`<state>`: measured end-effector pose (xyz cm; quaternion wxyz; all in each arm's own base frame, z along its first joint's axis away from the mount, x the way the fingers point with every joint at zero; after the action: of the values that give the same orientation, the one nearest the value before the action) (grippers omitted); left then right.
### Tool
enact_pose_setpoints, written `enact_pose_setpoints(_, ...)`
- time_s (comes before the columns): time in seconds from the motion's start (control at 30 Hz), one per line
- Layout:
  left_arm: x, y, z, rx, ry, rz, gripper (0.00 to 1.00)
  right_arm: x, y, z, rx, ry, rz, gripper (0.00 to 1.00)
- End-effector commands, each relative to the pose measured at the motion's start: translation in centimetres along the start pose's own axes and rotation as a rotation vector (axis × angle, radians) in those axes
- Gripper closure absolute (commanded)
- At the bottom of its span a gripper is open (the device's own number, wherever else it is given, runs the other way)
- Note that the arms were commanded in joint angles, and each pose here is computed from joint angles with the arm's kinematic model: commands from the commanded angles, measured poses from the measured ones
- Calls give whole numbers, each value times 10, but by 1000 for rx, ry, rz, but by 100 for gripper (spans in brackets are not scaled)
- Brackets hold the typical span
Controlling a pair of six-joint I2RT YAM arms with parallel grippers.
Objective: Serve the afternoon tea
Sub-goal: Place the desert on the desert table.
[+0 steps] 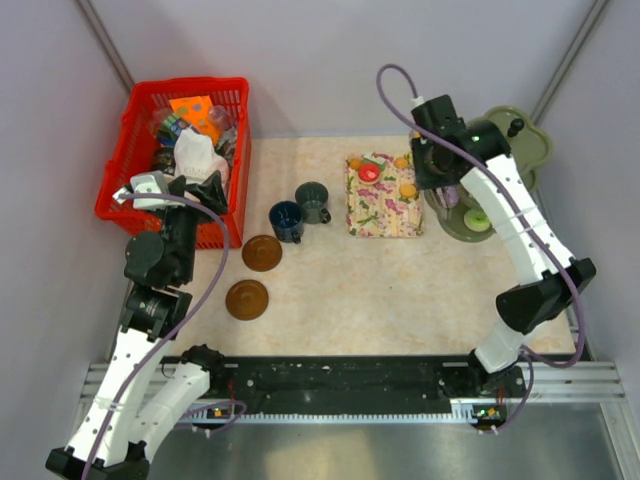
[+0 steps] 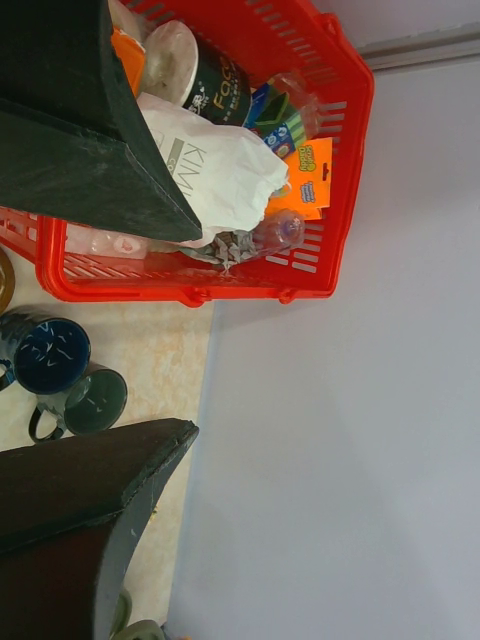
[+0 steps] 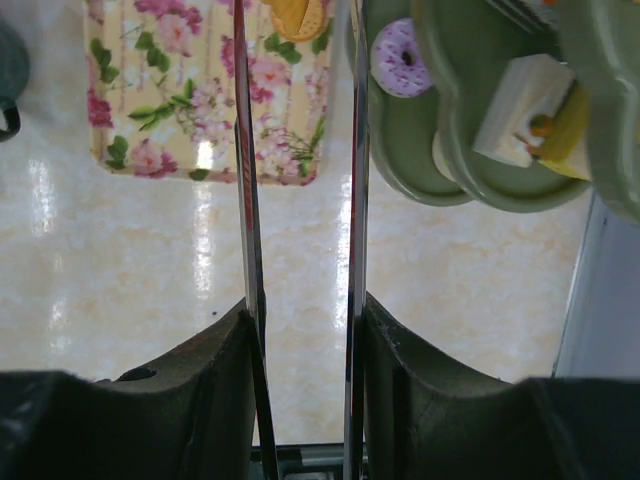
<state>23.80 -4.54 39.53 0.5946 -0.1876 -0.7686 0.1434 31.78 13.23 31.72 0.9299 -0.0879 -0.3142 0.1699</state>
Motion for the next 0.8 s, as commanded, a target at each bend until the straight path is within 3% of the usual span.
enact_pose_setpoints(0.0, 11, -5, 1, -30, -50, 12, 23, 7, -52, 47, -109, -123, -128, 62)
enact_pose_setpoints(0.47, 7, -5, -1, -28, -41, 12, 23, -10, -127, 102, -274, -265, -350, 61)
enact_pose_setpoints(0.77, 7, -5, -1, -28, -42, 14, 23, -34, -155, 100, -288, -232, -486, 61)
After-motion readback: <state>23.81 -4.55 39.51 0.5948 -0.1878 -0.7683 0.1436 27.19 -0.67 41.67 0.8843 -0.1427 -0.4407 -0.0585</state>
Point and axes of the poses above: each gripper's point midway between its finger pads, its own z axis back along the fingers, its own y axis along the line the jaws close on, x = y × z, the point moved 5 cm from there along z, back along the fingers, and after that the axes turned 12 degrees about z, right-handed, at the moved point
